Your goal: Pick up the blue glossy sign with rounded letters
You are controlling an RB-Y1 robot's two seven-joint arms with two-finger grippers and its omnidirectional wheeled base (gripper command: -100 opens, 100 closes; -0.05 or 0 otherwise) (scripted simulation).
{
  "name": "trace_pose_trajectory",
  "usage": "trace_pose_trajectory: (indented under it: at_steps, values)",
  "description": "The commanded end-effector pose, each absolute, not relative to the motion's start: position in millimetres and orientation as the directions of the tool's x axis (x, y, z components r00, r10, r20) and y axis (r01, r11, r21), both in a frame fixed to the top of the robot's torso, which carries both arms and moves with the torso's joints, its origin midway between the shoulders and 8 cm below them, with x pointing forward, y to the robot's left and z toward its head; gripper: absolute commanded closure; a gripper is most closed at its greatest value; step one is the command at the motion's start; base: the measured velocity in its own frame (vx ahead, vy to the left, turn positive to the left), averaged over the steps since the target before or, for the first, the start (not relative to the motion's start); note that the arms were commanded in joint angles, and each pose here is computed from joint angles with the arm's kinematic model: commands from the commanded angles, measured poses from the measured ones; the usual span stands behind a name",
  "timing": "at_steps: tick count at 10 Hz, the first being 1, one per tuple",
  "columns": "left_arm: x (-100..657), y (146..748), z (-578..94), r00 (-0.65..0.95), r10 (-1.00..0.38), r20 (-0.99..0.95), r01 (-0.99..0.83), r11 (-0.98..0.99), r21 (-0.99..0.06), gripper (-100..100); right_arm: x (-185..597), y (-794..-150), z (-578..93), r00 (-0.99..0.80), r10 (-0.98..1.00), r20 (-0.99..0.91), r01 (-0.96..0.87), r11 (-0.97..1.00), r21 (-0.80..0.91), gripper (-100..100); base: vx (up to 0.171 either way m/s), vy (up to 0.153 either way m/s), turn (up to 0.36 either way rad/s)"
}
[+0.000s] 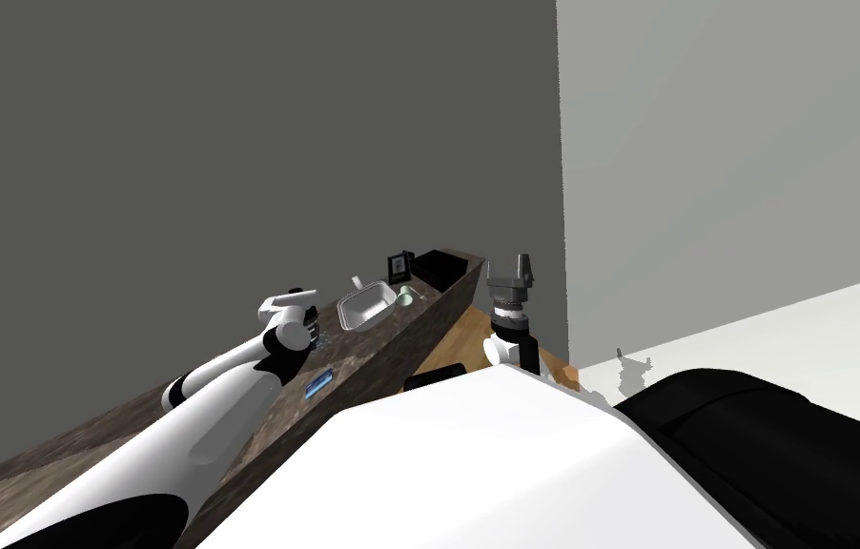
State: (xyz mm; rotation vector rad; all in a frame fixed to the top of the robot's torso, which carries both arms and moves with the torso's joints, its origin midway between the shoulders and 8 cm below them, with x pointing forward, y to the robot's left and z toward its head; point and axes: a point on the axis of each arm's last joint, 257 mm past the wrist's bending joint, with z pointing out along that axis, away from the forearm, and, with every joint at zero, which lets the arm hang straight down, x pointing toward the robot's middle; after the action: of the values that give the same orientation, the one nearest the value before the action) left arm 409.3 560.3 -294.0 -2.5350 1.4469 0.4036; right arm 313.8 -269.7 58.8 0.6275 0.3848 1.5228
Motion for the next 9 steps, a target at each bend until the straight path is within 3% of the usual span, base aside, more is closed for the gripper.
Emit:
trace_pose_trajectory:
  at_steps: [1, 4, 5, 6, 8, 9]
  values:
    - [409.3, 560.3, -294.0, 0.485, -0.810, -0.329, -0.863, -0.503, -0.033, 100, 313.8, -269.7, 58.8, 0.034, 0.988, 0.148, -0.799, -0.062, 0.598, 0, 0.000, 0.000, 0.000]
    - [408.2, 559.9, -294.5, 0.486, -0.810, -0.328, -0.862, -0.506, -0.030, 100, 313.8, -269.6, 58.8, 0.034, 0.988, 0.148, -0.799, -0.062, 0.598, 0, 0.000, 0.000, 0.000]
    - [408.0, 559.9, -294.5, 0.487, -0.810, -0.328, -0.862, -0.506, -0.030, 0, 313.8, -269.6, 58.8, 0.034, 0.988, 0.148, -0.799, -0.062, 0.598, 0, 0.000, 0.000, 0.000]
    - [409.9, 567.7, -278.3, 0.481, -0.813, -0.329, -0.866, -0.499, -0.034, 100, 313.8, -269.6, 58.8, 0.034, 0.988, 0.148, -0.799, -0.062, 0.598, 0, 0.019, -0.072, 0.037]
    - [410.6, 566.8, -280.2, 0.484, -0.810, -0.330, -0.864, -0.501, -0.037, 100, 313.8, -269.6, 58.8, 0.034, 0.988, 0.149, -0.799, -0.062, 0.598, 0, 0.021, -0.063, 0.021]
    - [410.6, 566.7, -279.4, 0.482, -0.812, -0.329, -0.865, -0.500, -0.036, 0, 313.8, -269.6, 58.8, 0.034, 0.988, 0.148, -0.799, -0.062, 0.598, 0, 0.002, -0.007, -0.003]
